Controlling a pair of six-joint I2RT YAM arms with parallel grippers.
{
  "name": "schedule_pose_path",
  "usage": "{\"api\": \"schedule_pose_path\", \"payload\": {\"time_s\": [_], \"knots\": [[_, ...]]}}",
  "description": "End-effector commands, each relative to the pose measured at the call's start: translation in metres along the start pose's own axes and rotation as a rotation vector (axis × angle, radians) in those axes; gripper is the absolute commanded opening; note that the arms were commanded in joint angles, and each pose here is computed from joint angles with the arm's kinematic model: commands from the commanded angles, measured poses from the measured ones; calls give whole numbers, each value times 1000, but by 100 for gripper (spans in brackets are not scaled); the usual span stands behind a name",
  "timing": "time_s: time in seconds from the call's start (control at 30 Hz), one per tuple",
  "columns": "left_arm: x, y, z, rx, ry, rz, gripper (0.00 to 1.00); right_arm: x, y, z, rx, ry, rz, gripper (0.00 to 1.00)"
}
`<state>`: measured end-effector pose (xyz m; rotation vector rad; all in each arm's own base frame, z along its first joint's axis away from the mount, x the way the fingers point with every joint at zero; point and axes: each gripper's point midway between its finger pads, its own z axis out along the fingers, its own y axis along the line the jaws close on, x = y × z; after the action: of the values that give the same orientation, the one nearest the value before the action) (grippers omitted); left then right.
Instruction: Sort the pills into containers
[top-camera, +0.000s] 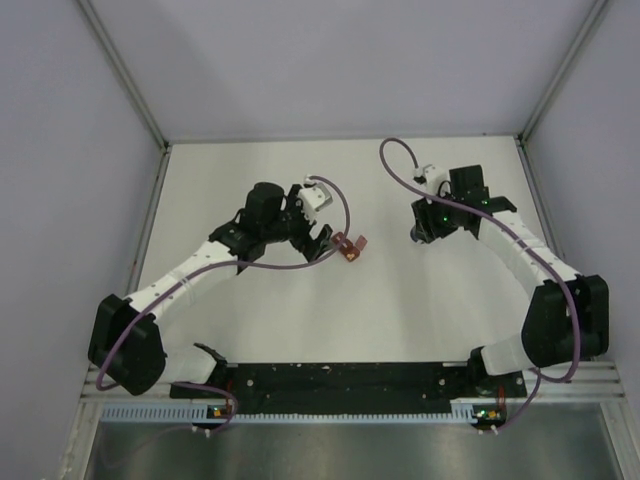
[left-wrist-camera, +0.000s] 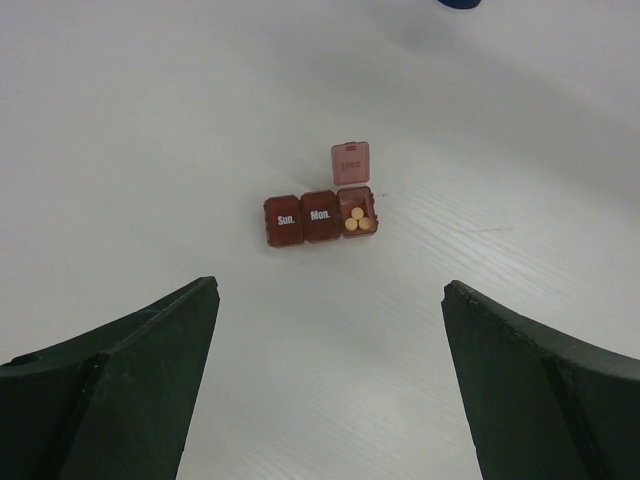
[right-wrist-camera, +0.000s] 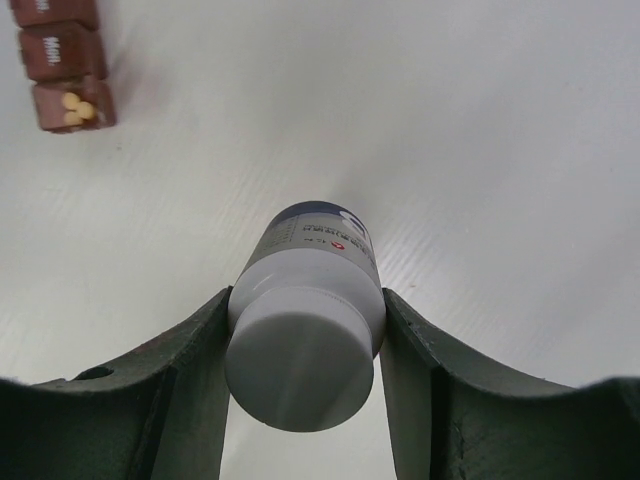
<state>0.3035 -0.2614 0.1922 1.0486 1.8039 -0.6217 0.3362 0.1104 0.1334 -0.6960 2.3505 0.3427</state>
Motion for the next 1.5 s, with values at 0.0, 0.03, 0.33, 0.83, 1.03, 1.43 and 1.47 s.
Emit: {"api": "schedule_pose_path", "payload": {"time_s": [0.0,0.03,0.33,0.83,1.03,1.43,1.47], "knots": [[-7,20,-5,-103,-21,-3,99,-1,-46,8,199,-18,-25,0],[-6,21,-4,-106,-19,-3,99,2,-49,11,208,-12,-26,1],[7,29,3,-114,19,-13,99,25,-63,33,259,53,-27,10],[10,30,4,-105,30,-21,99,48,-64,51,237,93,0,32],[12,29,3,-100,38,-20,99,48,-67,50,238,90,13,44],[21,30,1,-116,46,-31,99,37,-66,44,229,63,27,73],[21,31,1,-119,47,-34,99,34,-66,42,229,55,25,77]]}}
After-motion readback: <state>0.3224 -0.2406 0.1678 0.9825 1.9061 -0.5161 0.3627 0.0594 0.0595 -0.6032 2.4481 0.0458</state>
